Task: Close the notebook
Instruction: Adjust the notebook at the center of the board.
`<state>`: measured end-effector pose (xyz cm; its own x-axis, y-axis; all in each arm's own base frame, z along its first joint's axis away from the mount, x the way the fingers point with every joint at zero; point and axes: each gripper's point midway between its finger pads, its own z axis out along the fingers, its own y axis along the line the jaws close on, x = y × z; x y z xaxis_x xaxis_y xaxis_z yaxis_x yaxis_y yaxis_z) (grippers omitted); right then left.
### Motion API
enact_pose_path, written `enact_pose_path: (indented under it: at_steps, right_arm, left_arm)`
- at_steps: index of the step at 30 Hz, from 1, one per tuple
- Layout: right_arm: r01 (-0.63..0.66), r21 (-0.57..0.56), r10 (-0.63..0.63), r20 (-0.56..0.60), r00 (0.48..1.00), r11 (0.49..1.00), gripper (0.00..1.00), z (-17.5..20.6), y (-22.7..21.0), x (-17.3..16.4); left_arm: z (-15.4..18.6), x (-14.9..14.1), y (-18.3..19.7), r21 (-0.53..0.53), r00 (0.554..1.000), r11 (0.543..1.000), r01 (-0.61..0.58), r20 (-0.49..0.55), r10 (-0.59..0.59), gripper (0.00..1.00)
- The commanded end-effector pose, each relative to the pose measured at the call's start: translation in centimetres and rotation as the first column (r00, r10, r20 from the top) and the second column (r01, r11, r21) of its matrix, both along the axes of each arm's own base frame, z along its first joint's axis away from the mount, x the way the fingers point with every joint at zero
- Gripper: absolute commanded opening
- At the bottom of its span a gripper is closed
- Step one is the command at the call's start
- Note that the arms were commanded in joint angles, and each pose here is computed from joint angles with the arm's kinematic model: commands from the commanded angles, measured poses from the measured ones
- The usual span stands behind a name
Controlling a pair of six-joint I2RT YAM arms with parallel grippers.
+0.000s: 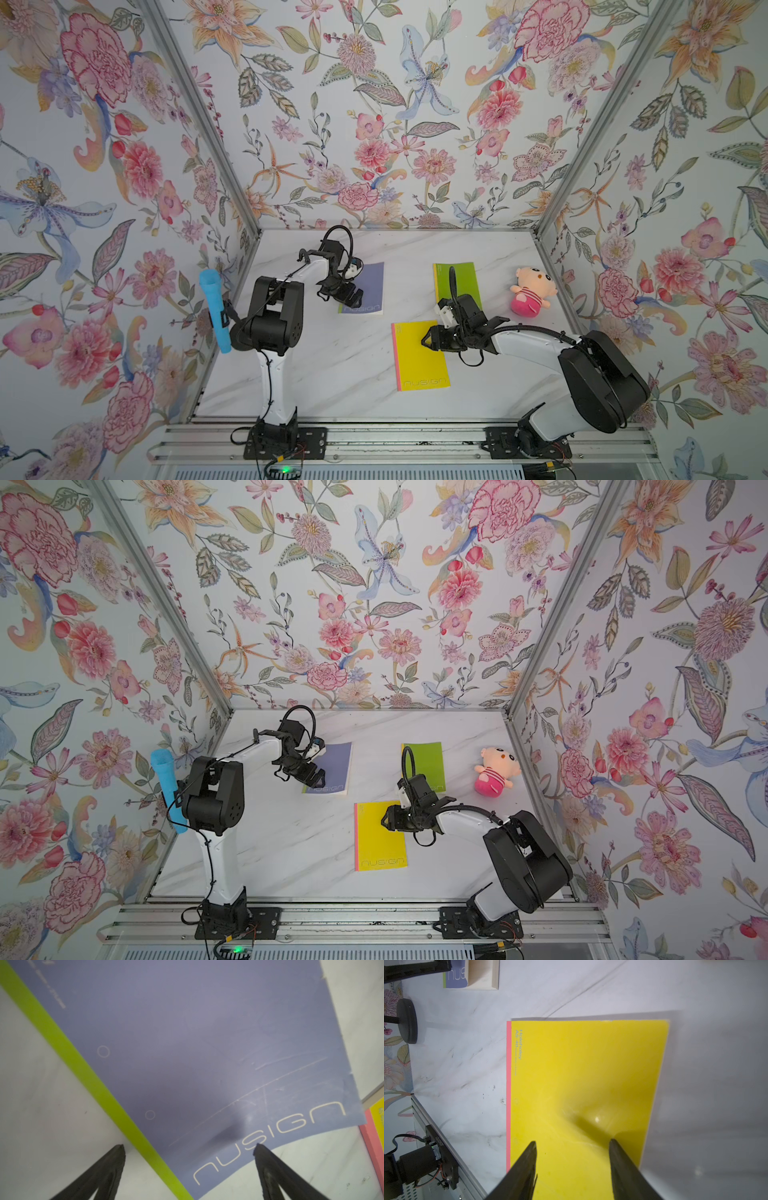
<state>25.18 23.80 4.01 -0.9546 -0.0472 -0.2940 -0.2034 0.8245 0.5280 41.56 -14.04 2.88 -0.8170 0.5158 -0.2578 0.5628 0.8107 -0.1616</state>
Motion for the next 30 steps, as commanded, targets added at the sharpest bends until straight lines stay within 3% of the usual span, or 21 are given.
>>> enact_pose_path:
  at_steps: [1, 18, 30]
  right_arm:
    - [-0.006, 0.003, 0.006, 0.024, 1.000, 1.000, 0.58, 1.1, 0.3, 0.5]
    - [0.029, -0.021, -0.028, 0.069, 0.997, 0.999, 0.67, 2.8, -1.2, 0.4]
    - [0.122, -0.097, -0.105, 0.162, 0.981, 0.988, 0.87, 5.7, -5.2, 2.5]
  left_arm:
    - [0.4, -0.2, -1.1, -0.033, 1.000, 0.999, -0.011, -0.016, 0.010, 1.00]
    - [2.1, 0.0, -1.3, -0.036, 1.000, 0.999, -0.009, 0.017, 0.009, 1.00]
    - [7.7, 1.8, 1.0, -0.058, 0.968, 0.997, -0.050, 0.244, 0.062, 1.00]
